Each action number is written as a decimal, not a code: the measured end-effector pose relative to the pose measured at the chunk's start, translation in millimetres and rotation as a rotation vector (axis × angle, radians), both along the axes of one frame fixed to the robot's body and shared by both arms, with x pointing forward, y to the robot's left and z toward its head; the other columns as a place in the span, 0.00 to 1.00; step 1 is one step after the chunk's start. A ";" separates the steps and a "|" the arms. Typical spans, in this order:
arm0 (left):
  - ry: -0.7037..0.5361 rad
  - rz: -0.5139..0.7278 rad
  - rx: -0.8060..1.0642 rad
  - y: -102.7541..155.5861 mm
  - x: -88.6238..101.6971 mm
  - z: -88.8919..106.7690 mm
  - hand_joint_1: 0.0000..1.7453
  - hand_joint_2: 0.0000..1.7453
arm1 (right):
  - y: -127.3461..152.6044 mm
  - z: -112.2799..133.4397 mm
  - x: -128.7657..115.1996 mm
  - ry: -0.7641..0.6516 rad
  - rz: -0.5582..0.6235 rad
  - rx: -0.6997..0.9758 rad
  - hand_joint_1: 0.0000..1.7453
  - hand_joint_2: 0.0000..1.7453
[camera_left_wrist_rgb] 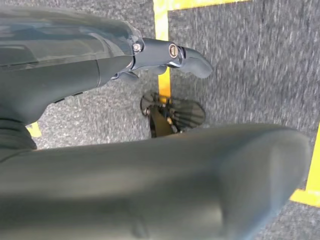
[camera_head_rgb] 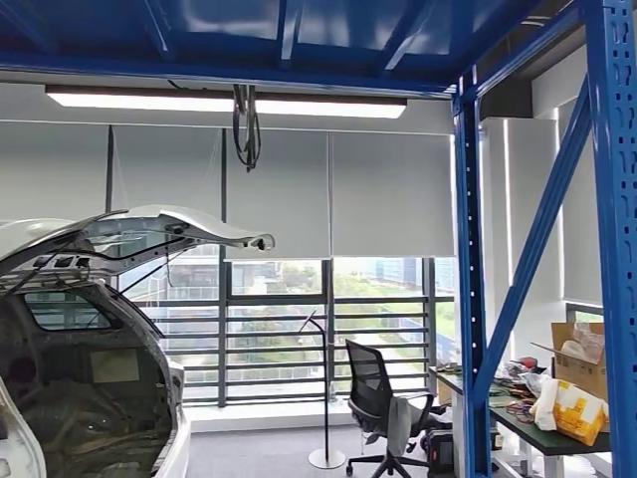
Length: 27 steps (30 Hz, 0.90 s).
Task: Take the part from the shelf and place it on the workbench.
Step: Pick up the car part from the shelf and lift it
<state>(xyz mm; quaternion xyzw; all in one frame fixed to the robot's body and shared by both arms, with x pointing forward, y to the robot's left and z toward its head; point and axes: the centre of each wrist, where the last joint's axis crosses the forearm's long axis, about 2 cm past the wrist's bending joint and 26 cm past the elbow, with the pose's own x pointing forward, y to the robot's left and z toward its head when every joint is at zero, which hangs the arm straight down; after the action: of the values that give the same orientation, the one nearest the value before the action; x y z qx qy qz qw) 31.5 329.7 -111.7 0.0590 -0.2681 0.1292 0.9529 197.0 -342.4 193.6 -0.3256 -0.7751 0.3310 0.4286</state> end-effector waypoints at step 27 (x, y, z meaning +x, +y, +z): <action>-0.007 -0.013 -0.001 -3.3 5.8 0.4 0.00 0.00 | -2.2 9.7 24.0 -0.005 -0.024 -0.174 0.00 1.00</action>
<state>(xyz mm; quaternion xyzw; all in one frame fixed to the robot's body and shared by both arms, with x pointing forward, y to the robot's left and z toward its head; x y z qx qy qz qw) 37.4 326.3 -111.3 0.0564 -0.2717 0.1233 0.9528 221.0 -344.6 203.3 -0.3716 -0.7406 0.3909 0.4007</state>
